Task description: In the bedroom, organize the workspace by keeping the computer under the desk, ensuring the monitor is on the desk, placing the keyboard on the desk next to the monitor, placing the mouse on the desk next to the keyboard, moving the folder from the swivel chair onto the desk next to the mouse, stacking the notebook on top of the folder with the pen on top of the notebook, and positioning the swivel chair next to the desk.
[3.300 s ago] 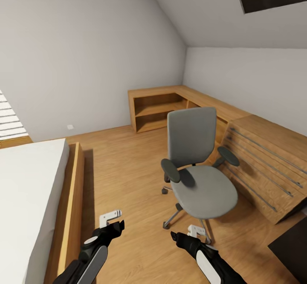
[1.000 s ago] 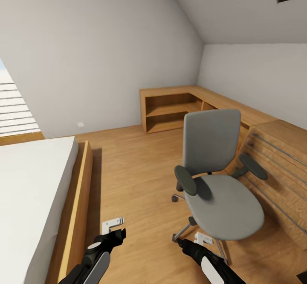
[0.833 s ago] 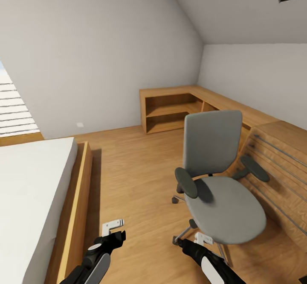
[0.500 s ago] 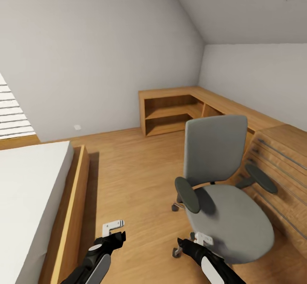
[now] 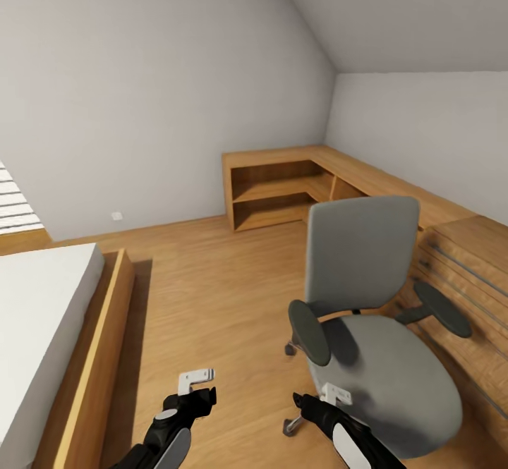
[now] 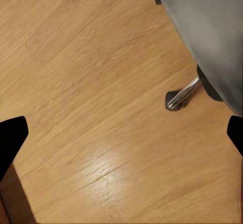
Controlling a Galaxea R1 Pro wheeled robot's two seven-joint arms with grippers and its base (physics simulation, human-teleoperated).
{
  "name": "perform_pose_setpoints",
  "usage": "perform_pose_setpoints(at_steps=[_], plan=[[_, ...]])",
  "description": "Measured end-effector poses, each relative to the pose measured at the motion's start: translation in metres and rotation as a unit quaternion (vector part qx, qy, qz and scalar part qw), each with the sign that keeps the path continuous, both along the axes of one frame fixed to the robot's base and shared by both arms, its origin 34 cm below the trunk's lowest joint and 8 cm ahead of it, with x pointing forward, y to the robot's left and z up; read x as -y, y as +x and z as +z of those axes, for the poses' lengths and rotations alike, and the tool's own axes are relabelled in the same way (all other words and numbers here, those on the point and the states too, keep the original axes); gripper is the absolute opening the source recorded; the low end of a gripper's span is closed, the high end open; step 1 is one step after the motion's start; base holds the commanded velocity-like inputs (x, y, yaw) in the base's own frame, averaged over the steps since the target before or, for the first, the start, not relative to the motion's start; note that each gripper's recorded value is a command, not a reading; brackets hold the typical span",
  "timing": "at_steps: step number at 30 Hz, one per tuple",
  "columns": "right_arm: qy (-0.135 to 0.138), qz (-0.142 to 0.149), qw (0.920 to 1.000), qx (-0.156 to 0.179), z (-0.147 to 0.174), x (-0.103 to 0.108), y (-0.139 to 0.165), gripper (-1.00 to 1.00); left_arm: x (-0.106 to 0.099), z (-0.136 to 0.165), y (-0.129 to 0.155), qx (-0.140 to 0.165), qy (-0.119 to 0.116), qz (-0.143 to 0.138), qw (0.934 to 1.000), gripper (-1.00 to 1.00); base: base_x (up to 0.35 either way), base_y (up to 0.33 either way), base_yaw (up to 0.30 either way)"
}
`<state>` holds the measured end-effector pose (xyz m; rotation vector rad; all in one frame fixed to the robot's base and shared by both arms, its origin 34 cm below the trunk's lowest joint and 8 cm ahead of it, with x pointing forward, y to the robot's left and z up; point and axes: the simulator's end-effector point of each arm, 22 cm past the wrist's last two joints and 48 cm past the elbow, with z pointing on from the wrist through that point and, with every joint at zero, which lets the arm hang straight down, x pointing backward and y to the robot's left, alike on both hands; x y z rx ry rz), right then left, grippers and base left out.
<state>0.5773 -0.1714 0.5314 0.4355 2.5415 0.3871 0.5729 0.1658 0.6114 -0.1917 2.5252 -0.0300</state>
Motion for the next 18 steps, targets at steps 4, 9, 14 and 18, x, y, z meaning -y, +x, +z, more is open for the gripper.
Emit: perform_pose_setpoints(at_steps=[4,9,14,18], plan=[[0.001,-0.001,1.0000,0.000,0.0000,-0.0005,-0.0001,1.00,0.0000,-0.0001,-0.0001,0.000,0.000,0.000,1.0000,1.00,0.249,-0.243,0.000],[-0.002,0.001,1.0000,0.000,-0.0003,0.0008,0.0001,1.00,0.0007,-0.0004,-0.0002,-0.001,-0.002,0.000,1.0000,1.00,0.160,-0.156,0.000],[-0.006,0.002,1.0000,0.000,-0.0006,0.0026,0.0006,1.00,0.0010,-0.0008,-0.0003,-0.002,-0.003,0.000,1.0000,1.00,-0.024,-0.021,0.000],[-0.006,0.001,1.0000,0.004,0.0004,0.0023,0.0024,1.00,0.0007,-0.0011,0.0001,-0.002,-0.005,0.001,1.0000,1.00,-0.249,-0.003,0.000]])
